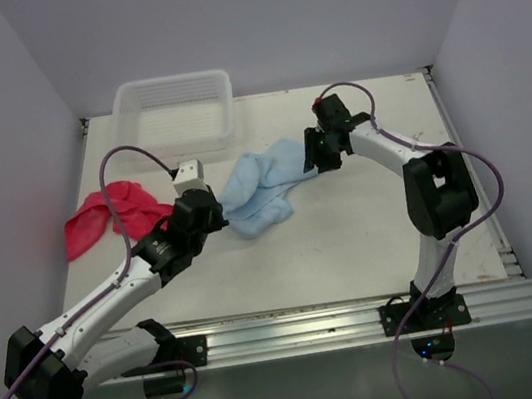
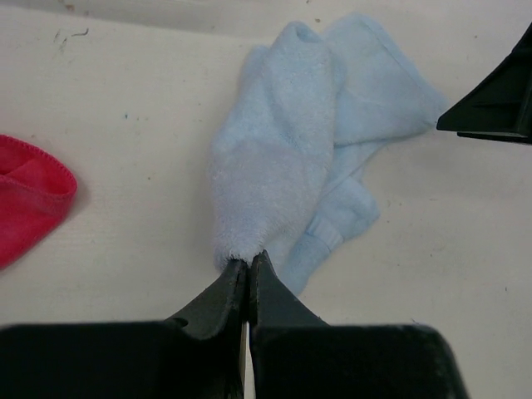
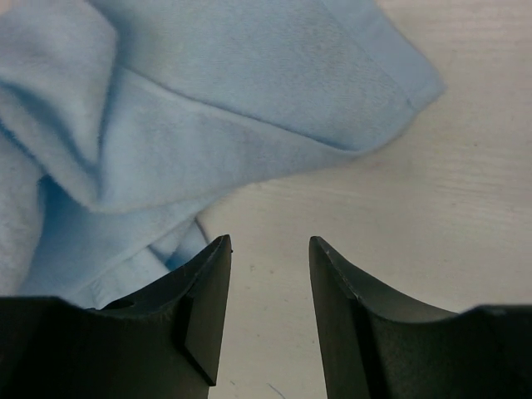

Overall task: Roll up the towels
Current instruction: Flatten the towel

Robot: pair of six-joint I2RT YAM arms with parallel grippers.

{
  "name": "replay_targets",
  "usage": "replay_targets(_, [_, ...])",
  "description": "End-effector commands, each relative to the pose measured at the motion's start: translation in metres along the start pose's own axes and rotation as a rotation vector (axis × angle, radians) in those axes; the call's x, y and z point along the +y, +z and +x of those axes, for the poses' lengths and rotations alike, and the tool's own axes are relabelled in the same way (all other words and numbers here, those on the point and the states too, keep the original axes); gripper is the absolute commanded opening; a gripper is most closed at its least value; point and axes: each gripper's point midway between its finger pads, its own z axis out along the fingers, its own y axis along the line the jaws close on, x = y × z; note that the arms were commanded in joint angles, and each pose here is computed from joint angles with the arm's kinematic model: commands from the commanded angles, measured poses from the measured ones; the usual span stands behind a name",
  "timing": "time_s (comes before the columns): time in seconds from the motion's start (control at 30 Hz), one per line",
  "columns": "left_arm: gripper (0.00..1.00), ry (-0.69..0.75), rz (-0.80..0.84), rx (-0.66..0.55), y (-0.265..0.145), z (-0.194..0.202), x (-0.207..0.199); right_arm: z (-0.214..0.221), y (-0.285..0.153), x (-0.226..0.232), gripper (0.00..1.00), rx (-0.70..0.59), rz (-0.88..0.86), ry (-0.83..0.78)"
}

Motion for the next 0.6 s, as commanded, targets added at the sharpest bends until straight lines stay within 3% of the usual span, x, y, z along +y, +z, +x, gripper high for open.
replay_targets(0.0, [0.0, -0.045, -0.028, -0.043, -0.008, -0.004, 0.011, -0.013, 0.019, -0.039, 0.46, -0.046, 0.049, 0.201])
replay_targets(0.2, [0.0, -0.039, -0.033, -0.04, -0.015, 0.006, 0.022, -0.016, 0.046, -0.069, 0.48, -0.044, 0.052, 0.337])
replay_targets(0.57, [0.0, -0.028, -0.024, -0.019, -0.016, 0.02, 0.028, -0.024, 0.069, -0.073, 0.52, -0.029, 0.052, 0.385])
